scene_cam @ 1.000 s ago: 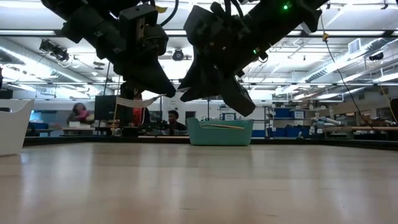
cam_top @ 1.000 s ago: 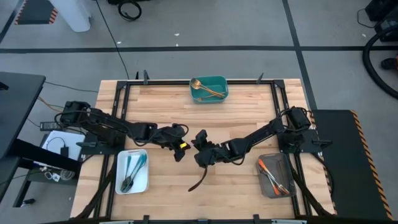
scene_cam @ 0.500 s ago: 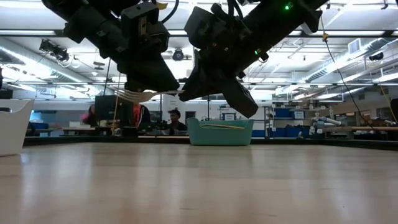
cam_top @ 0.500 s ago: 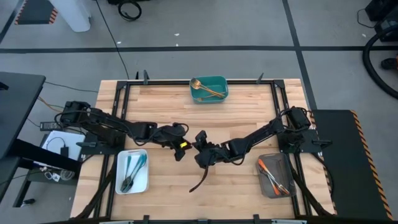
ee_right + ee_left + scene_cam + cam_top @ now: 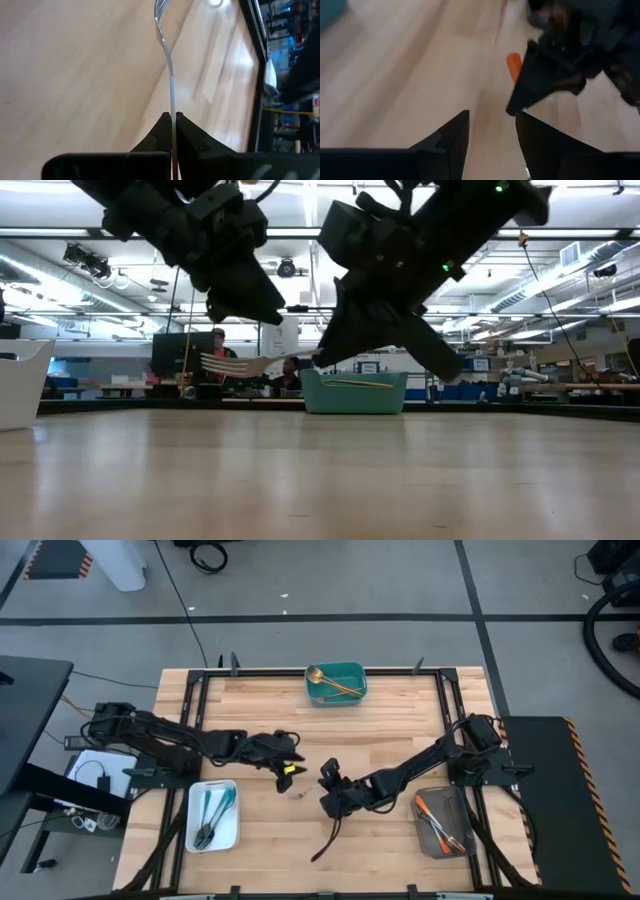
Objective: Sort silverware by color (type)
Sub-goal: Put the orange fork into the black bin
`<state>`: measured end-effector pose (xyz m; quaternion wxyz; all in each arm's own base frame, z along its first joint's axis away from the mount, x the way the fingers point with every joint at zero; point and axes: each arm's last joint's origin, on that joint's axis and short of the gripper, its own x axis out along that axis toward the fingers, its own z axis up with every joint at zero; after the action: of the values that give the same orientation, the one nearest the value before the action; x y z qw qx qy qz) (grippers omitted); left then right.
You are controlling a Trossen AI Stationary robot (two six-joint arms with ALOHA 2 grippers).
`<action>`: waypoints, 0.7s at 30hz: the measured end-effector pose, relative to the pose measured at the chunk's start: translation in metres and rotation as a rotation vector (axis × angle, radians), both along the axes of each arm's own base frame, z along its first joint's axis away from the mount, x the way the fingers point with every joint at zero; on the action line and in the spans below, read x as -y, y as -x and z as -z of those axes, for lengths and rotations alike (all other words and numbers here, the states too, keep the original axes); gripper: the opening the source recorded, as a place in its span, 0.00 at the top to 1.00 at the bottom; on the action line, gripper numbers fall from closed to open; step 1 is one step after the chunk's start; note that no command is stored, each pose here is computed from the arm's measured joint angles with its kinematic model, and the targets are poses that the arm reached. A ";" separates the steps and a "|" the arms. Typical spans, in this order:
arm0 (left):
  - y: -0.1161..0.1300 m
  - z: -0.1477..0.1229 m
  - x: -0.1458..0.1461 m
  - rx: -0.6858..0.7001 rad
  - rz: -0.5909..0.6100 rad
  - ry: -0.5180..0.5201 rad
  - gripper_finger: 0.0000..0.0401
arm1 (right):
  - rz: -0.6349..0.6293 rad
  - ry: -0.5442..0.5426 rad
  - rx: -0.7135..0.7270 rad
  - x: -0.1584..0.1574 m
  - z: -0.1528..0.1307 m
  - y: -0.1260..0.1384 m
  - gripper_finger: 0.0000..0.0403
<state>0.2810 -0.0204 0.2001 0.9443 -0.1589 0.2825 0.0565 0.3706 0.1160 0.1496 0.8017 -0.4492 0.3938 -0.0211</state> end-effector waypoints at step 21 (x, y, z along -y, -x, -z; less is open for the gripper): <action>0.005 -0.057 -0.024 0.298 -0.056 -0.603 0.57 | 0.347 -0.352 0.104 -0.010 -0.036 0.037 0.97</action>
<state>0.2757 0.0037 0.2566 0.9778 0.1134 0.1072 0.1398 0.3340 0.1260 0.1857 0.8711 -0.2268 0.4209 -0.1123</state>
